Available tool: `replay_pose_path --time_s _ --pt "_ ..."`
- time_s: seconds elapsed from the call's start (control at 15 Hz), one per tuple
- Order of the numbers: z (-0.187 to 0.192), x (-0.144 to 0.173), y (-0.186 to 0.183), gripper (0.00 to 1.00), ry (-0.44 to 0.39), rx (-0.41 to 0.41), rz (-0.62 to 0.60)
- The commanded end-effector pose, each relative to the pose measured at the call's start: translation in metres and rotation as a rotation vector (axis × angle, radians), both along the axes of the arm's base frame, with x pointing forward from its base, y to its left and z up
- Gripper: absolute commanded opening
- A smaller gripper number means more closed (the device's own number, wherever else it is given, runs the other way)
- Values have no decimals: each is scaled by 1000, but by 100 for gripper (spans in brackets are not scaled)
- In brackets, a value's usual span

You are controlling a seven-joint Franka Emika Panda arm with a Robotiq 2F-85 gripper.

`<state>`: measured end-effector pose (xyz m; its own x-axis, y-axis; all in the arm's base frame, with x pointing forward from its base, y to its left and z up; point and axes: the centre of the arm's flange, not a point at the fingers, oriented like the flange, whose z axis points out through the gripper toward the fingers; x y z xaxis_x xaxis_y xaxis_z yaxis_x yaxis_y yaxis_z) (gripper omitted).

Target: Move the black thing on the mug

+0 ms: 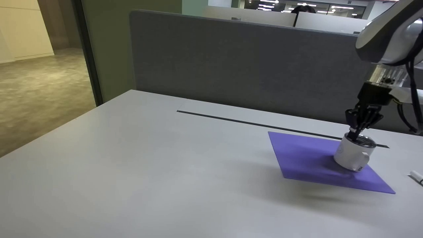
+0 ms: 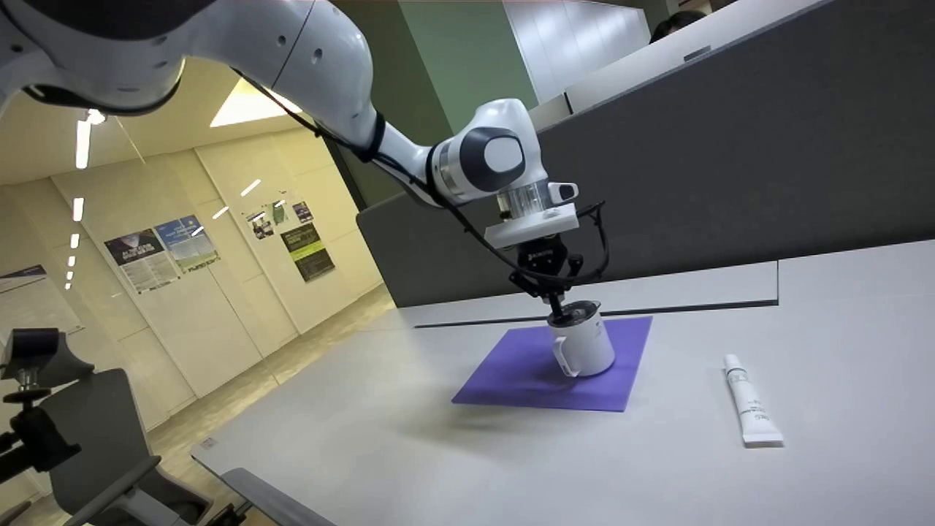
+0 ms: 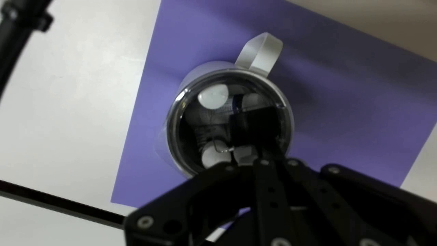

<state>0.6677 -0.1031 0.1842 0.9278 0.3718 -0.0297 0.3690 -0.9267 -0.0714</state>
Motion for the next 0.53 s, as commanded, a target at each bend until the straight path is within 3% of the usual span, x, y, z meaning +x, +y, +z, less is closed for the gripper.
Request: replay_pose_path --time_s 0.0,0.47 --pt "2 -4 1 0 21 -22 -17" --pt "-4 -5 -6 0 -3 -46 -20"
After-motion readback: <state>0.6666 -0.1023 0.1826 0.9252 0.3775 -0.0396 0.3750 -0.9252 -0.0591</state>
